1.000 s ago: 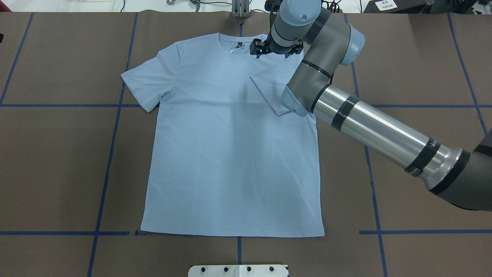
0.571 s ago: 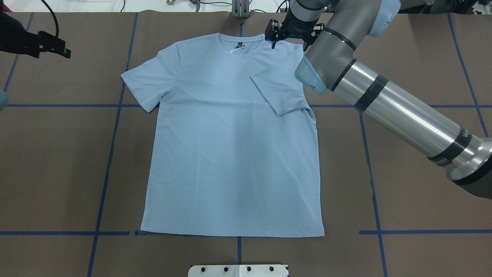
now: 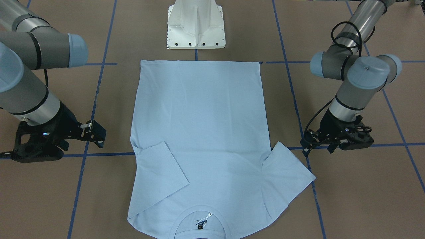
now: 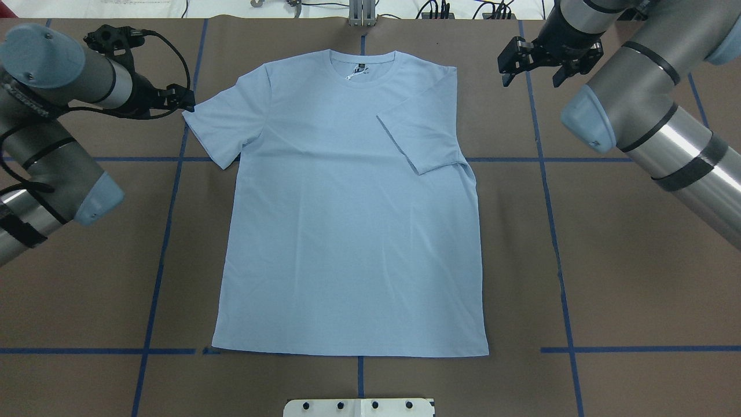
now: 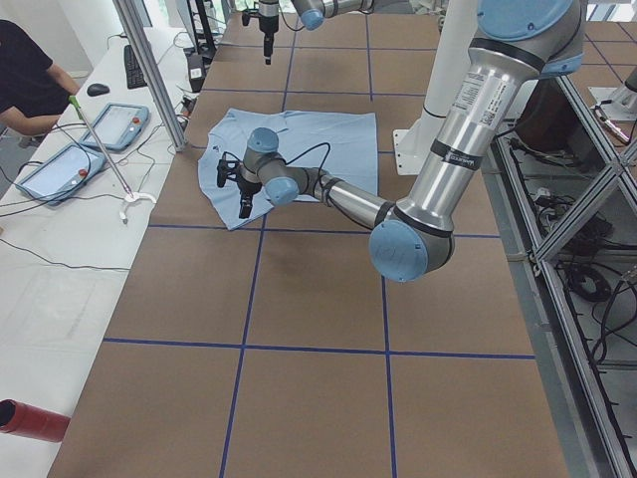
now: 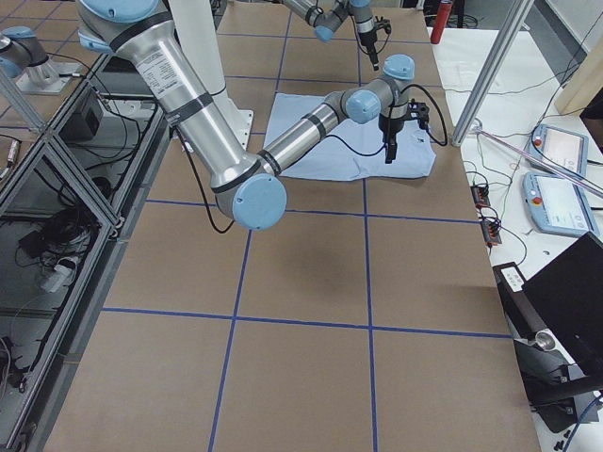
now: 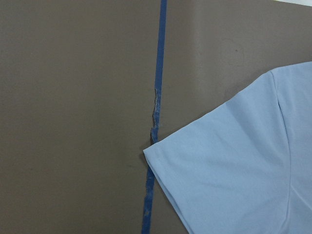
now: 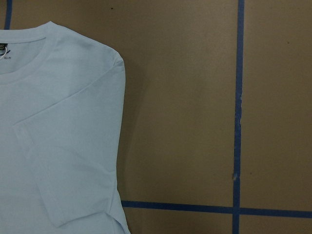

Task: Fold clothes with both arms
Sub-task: 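Release the sleeve and raise the right gripper while the left gripper approaches the other sleeve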

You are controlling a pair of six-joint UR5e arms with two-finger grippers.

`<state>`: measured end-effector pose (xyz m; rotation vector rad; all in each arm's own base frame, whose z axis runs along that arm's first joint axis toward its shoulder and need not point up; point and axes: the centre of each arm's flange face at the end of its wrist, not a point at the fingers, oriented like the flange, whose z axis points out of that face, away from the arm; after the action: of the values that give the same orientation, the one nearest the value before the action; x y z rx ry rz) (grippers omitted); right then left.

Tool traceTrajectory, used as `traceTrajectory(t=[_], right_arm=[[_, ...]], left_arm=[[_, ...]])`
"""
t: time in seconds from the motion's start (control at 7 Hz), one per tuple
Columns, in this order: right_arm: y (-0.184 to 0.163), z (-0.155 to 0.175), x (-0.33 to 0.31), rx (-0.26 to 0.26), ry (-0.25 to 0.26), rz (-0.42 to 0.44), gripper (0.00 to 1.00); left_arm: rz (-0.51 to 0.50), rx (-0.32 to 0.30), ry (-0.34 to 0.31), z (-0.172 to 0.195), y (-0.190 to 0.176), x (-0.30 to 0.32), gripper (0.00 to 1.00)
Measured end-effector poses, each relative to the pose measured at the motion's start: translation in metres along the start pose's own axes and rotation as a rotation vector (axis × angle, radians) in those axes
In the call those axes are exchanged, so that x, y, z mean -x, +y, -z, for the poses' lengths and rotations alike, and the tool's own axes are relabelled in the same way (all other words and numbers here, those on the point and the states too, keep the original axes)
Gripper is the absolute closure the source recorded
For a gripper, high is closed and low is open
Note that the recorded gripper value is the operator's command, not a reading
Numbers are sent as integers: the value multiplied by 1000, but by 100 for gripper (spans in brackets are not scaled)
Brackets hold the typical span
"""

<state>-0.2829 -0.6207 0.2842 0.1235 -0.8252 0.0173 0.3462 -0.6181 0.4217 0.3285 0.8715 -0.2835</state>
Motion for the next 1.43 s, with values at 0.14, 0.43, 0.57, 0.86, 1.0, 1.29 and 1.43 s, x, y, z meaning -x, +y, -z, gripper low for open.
traceTrajectory(t=[0.14, 0.43, 0.57, 0.86, 1.0, 1.29, 1.43], right_arm=[[4, 1, -5, 1, 1, 6, 0], [7, 0, -5, 1, 0, 7, 0], [7, 0, -5, 0, 0, 8, 0], [8, -2, -5, 1, 2, 9, 0], [8, -3, -4, 2, 2, 9, 0], [8, -4, -4, 3, 3, 8, 0], [8, -4, -4, 4, 3, 8, 0]], left_arm=[[2, -25, -7, -27, -6, 4, 2], [3, -80, -35, -53, -16, 10, 2], [2, -89, -39, -61, -17, 12, 3], [-7, -82, -41, -71, -10, 7, 3], [-12, -75, -39, -75, -5, 3, 8], [-18, -68, -38, -78, 1, 0, 18], [-18, -66, -40, -79, 2, 1, 27]])
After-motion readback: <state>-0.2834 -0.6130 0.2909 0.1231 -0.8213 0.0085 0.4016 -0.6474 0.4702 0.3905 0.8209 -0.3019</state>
